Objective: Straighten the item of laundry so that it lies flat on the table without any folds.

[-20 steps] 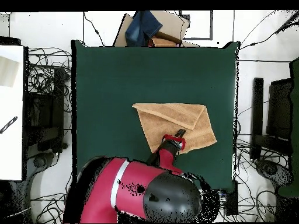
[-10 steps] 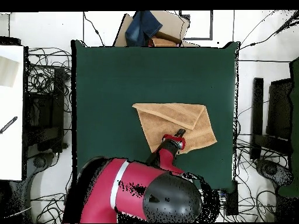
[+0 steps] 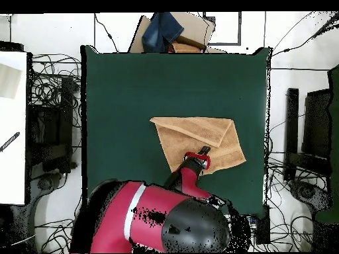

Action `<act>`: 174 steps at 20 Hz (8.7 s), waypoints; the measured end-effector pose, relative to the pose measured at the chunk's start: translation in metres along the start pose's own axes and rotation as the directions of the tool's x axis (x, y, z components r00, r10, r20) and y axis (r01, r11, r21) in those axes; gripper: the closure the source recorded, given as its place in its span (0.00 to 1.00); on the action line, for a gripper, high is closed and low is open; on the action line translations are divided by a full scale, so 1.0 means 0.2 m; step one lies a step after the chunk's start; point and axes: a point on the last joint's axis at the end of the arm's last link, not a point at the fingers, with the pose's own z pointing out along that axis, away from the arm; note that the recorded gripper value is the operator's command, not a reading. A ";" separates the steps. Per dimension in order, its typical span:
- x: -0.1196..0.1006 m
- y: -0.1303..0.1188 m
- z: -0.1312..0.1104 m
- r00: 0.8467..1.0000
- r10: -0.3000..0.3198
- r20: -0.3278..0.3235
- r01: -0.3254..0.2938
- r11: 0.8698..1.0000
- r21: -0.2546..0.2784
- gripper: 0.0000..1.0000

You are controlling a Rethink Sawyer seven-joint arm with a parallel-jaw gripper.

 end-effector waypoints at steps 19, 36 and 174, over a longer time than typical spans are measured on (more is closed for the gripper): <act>-0.07 -0.03 0.07 0.999 0.019 -0.049 -0.020 1.000 -0.023 1.00; -0.08 -0.03 0.06 0.999 0.014 -0.046 -0.015 1.000 -0.022 1.00; -0.21 0.01 0.23 0.987 0.053 0.149 -0.055 0.998 0.007 1.00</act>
